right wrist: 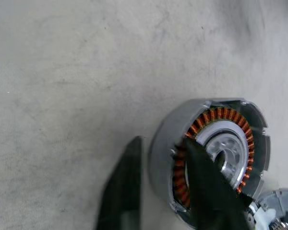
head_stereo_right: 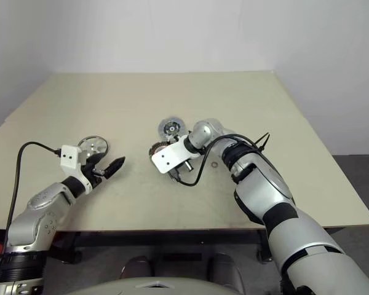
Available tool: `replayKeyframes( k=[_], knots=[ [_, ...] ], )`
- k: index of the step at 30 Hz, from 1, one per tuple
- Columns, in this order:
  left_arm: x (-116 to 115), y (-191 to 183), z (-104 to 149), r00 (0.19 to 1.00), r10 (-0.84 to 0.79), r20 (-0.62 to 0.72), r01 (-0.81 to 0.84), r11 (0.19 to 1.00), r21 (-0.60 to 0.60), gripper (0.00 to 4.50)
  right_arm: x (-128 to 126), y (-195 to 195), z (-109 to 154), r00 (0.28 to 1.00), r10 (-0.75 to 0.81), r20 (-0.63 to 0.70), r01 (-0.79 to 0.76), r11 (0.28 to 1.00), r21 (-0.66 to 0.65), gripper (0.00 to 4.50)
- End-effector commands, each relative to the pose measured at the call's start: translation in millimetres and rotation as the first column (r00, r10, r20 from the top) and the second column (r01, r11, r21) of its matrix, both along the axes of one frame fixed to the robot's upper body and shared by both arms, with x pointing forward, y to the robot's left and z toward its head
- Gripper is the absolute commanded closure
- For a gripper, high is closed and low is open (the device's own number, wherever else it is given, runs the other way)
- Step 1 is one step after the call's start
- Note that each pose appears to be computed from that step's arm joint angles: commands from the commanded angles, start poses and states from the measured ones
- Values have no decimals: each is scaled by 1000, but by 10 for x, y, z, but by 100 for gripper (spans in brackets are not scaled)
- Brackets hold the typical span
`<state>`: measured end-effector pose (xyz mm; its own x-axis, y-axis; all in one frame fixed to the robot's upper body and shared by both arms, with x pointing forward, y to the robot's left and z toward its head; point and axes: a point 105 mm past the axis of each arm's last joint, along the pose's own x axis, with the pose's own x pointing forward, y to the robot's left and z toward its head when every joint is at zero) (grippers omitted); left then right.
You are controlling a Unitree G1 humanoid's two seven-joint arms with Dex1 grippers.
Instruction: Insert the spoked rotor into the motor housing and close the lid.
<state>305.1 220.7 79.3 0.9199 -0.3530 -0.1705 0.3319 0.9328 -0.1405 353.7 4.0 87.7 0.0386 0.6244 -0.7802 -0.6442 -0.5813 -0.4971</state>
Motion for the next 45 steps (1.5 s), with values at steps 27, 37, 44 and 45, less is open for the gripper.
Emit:
replayKeyframes(
  k=[27, 37, 44, 45],
  knots=[
    [17, -146, 78, 998, -67, 21, 67, 998, -14, 0, 60, -1316, 127, 681, -454, -575, 678, 687, 261, 218],
    [22, -111, 123, 997, -74, 29, 74, 997, 2, 0, 56, -1435, -132, 601, -527, -601, 759, 612, 222, 218],
    [6, -49, 137, 998, -53, 33, 53, 999, 14, 0, 50, -1501, -165, 592, -543, -595, 765, 611, 204, 218],
    [4, -42, 142, 998, -52, 34, 52, 999, 14, 0, 47, -1509, -175, 591, -546, -594, 766, 611, 201, 218]
  ],
)
